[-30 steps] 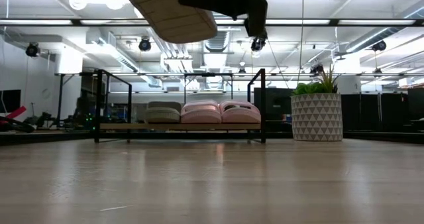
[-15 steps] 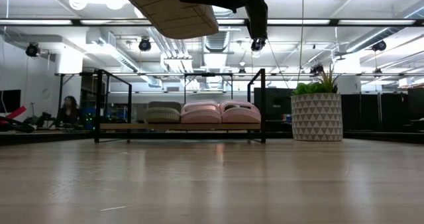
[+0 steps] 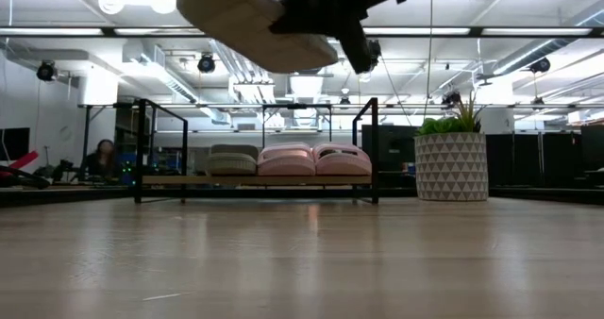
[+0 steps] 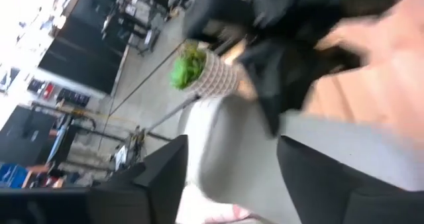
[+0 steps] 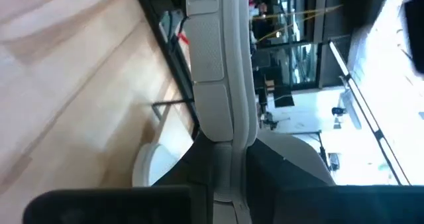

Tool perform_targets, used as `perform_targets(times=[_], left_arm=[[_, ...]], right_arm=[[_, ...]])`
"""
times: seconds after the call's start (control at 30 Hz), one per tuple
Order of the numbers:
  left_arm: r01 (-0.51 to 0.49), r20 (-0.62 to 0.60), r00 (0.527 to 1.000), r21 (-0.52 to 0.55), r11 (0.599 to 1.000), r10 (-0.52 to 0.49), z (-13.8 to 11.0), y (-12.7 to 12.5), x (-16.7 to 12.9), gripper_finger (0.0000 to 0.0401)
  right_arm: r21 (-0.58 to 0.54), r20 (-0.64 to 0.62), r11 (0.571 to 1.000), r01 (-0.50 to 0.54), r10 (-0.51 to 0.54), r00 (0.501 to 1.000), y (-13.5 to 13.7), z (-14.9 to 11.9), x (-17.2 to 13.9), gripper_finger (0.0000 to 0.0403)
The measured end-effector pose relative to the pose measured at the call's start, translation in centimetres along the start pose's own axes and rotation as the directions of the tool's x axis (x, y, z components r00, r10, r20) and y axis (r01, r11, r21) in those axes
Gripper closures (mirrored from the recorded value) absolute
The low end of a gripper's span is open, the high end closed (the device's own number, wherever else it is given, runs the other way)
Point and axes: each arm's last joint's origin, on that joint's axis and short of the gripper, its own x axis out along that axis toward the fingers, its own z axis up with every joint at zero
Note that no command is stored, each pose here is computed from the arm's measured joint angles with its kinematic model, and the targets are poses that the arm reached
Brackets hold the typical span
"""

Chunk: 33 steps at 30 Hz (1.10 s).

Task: Pick and place slides into the shelf
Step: Put the gray slide on the shelf

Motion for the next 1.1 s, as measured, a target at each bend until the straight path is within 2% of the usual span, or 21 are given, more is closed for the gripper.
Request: perform_targets(times=[0.13, 0.27, 0.37, 0.43, 0.6, 0.73, 0.97, 1.1], left_arm=[[0.029, 0.02, 0.999, 0.041, 0.999, -0.03, 0.0, -1.1, -1.0, 0.0164], [-0.034, -0.016, 0.999, 0.088, 0.996, 0.036, 0.0, -2.5, -1.5, 0.0162], [-0.041, -0.035, 0.998, 0.107, 0.993, 0.045, 0.1, -3.7, -1.5, 0.0162], [-0.04, -0.046, 0.998, 0.112, 0.993, 0.045, 0.1, -4.5, -1.3, 0.0162], [-0.099, -0.091, 0.989, 0.164, 0.982, 0.115, 0.0, -5.9, -0.2, 0.0161], [-0.168, -0.129, 0.972, 0.2, 0.965, 0.195, -0.3, -6.3, 0.2, 0.0161], [-0.175, -0.167, 0.966, 0.146, 0.974, 0.199, -0.9, -5.8, 0.9, 0.0161], [-0.171, -0.184, 0.963, 0.139, 0.975, 0.196, -1.1, -5.4, 1.3, 0.0161]], right_arm=[[0.008, -0.042, 1.0, 0.01, -0.01, 0.999, -0.3, -1.2, 0.7, 0.0361], [0.027, -0.07, 0.999, 0.025, -0.023, 0.997, -1.0, -2.3, 1.2, 0.0361], [0.045, -0.085, 0.998, 0.037, -0.033, 0.996, -1.5, -3.0, 1.5, 0.0361], [0.056, -0.094, 0.997, 0.044, -0.039, 0.995, -1.7, -3.3, 1.6, 0.0361], [0.064, -0.091, 0.997, 0.052, -0.046, 0.995, -2.0, -3.4, 1.5, 0.0363], [0.064, -0.091, 0.997, 0.052, -0.046, 0.995, -2.0, -3.5, 1.5, 0.0363], [0.069, -0.082, 0.996, 0.064, -0.058, 0.995, -2.6, -3.2, 1.5, 0.0363], [0.082, -0.02, 0.995, 0.053, -0.052, 0.998, -3.0, -2.9, 1.6, 0.0363]])
